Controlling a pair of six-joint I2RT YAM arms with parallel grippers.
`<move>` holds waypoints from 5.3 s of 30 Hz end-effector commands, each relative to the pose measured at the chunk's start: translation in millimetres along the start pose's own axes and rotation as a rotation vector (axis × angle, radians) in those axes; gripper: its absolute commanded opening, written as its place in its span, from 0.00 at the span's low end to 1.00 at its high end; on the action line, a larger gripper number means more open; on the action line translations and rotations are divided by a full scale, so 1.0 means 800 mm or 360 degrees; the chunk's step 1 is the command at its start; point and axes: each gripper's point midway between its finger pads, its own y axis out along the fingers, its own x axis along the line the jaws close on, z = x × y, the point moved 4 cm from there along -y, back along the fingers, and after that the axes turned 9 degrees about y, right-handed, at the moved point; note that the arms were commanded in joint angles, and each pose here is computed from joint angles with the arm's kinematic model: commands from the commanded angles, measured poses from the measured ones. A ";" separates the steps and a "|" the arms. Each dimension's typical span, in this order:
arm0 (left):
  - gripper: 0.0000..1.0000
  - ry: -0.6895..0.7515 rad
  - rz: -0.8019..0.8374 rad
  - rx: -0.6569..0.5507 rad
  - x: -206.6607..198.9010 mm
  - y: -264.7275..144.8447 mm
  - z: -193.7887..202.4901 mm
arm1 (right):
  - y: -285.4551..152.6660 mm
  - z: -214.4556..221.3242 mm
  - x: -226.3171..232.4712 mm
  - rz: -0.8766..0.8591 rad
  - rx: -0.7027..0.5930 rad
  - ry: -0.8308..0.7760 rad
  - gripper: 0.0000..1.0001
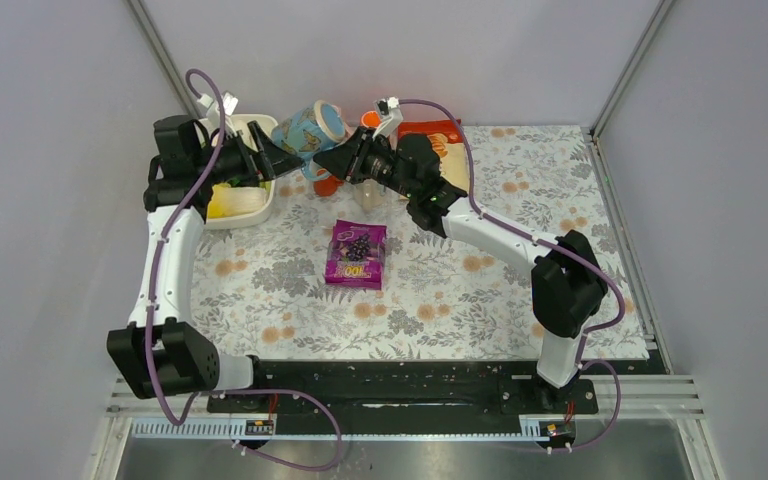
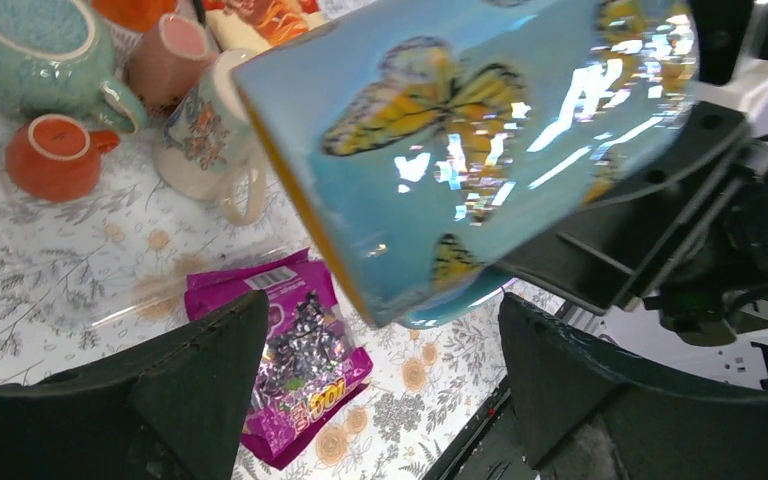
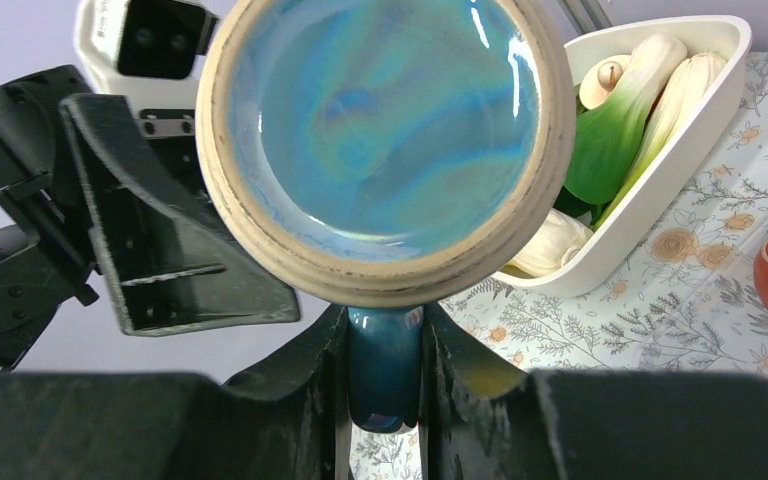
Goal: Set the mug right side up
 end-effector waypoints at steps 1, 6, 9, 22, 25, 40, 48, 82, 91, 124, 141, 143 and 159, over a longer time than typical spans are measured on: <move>0.87 0.0177 0.0133 -0.0156 -0.039 -0.016 -0.028 | -0.013 -0.059 0.093 -0.0360 -0.0253 -0.0069 0.00; 0.73 0.0098 0.0214 -0.0169 -0.033 -0.005 -0.036 | -0.012 -0.054 0.097 -0.0412 -0.0207 -0.0020 0.00; 0.67 0.0106 0.0225 -0.0201 -0.032 -0.001 -0.047 | -0.013 -0.049 0.095 -0.0421 -0.0189 -0.0005 0.00; 0.00 0.0040 0.0464 -0.0220 -0.042 0.006 -0.056 | 0.014 0.002 0.051 -0.0458 0.0036 0.0317 0.00; 0.00 0.0045 0.0353 -0.0206 -0.025 0.012 -0.047 | 0.020 0.019 0.031 -0.0421 0.0097 0.0398 0.00; 0.00 0.0192 -0.0611 0.0171 0.113 0.009 0.072 | 0.016 0.133 -0.102 0.0086 0.0451 0.0621 0.62; 0.00 0.0437 -0.1005 0.0486 0.153 -0.034 0.107 | 0.008 0.134 -0.100 0.0140 0.0526 0.0512 0.78; 0.12 0.0350 -0.1098 0.1374 0.289 -0.169 0.164 | -0.042 -0.001 -0.225 0.1571 0.0233 -0.0933 0.99; 0.76 0.0420 -0.1114 0.1223 0.262 -0.174 0.140 | -0.029 0.032 -0.284 0.1721 0.0195 -0.0831 0.81; 0.90 0.0431 -0.0633 0.0606 0.138 -0.086 0.084 | -0.025 -0.024 -0.195 0.1168 0.0064 -0.0570 0.00; 0.93 -0.0086 0.0048 0.0220 0.064 0.073 0.041 | -0.054 -0.077 -0.047 0.0338 -0.0339 -0.0143 0.00; 0.93 -0.0164 0.0098 0.0264 0.066 0.090 0.047 | -0.055 -0.077 -0.036 0.0269 -0.0345 -0.0090 0.00; 0.79 -0.0198 0.0414 0.0008 0.020 0.098 0.013 | -0.045 -0.063 -0.006 0.0020 -0.0219 0.0092 0.00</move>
